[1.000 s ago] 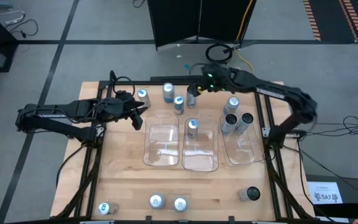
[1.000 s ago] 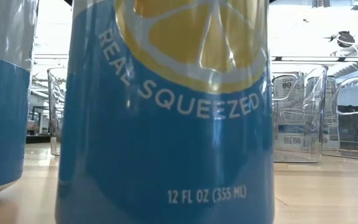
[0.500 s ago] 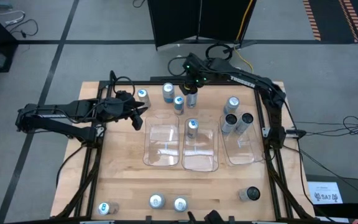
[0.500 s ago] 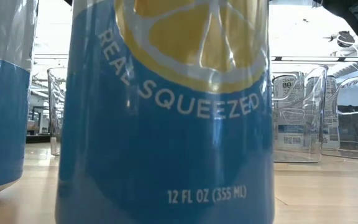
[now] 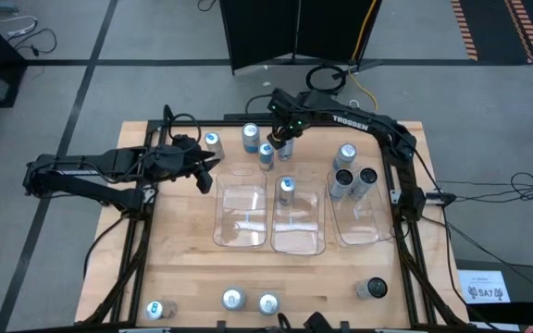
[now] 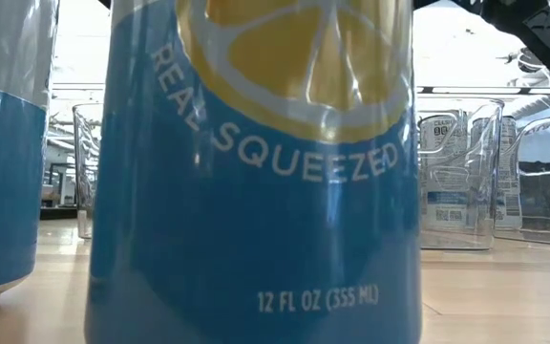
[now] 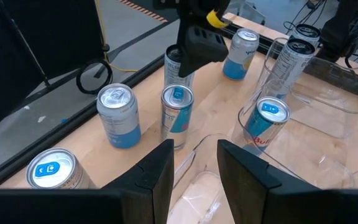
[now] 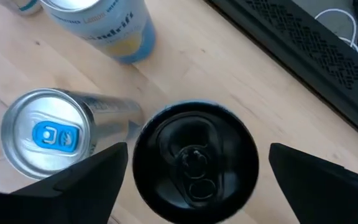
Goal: Sort soda cans
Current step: Put the top white-blue soda can into the right transparent bin
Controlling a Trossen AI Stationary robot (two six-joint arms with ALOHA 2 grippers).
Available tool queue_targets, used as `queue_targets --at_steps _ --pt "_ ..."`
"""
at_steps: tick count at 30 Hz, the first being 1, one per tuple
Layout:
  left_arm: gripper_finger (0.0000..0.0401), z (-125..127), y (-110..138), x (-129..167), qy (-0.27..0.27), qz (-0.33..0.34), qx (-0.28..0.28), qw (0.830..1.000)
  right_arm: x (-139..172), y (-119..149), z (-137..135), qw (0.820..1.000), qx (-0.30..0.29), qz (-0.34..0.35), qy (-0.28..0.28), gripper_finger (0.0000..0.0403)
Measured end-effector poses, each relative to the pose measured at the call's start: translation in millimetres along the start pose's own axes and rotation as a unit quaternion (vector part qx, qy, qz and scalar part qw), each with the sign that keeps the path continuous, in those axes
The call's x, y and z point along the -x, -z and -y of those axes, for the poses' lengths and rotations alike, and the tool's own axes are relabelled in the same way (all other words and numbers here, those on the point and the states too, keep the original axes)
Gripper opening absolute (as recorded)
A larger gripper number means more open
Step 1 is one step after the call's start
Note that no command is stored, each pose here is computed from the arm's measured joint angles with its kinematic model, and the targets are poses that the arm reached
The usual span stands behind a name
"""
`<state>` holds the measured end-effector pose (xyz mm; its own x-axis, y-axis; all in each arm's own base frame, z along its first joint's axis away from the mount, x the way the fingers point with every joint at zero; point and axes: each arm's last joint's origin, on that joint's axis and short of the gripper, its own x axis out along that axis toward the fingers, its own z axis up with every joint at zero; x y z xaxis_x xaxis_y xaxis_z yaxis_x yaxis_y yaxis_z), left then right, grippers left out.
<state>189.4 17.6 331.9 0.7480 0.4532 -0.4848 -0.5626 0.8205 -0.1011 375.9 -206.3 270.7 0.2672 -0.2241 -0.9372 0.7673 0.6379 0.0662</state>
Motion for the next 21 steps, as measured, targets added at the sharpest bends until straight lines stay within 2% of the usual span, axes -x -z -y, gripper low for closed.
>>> queue_targets --at_steps 4,12,16,21 --pt "0.0132 0 0 0 0.0 0.0 0.0 1.0 -9 0 0 1.0 0.001 -0.014 -0.005 0.0343" --pt "0.0132 0 0 0 0.004 -0.002 0.0 1.0 -12 1 -1 1.0 0.001 -0.02 -0.003 0.0238" --pt "0.0132 1 0 0 0.01 -0.004 0.0 1.0 -5 3 1 1.0 0.001 -0.023 0.0 0.0237" --pt "0.0132 1 0 0 0.01 -0.004 0.001 1.0 39 9 10 1.0 -0.002 -0.002 -0.003 0.0238"
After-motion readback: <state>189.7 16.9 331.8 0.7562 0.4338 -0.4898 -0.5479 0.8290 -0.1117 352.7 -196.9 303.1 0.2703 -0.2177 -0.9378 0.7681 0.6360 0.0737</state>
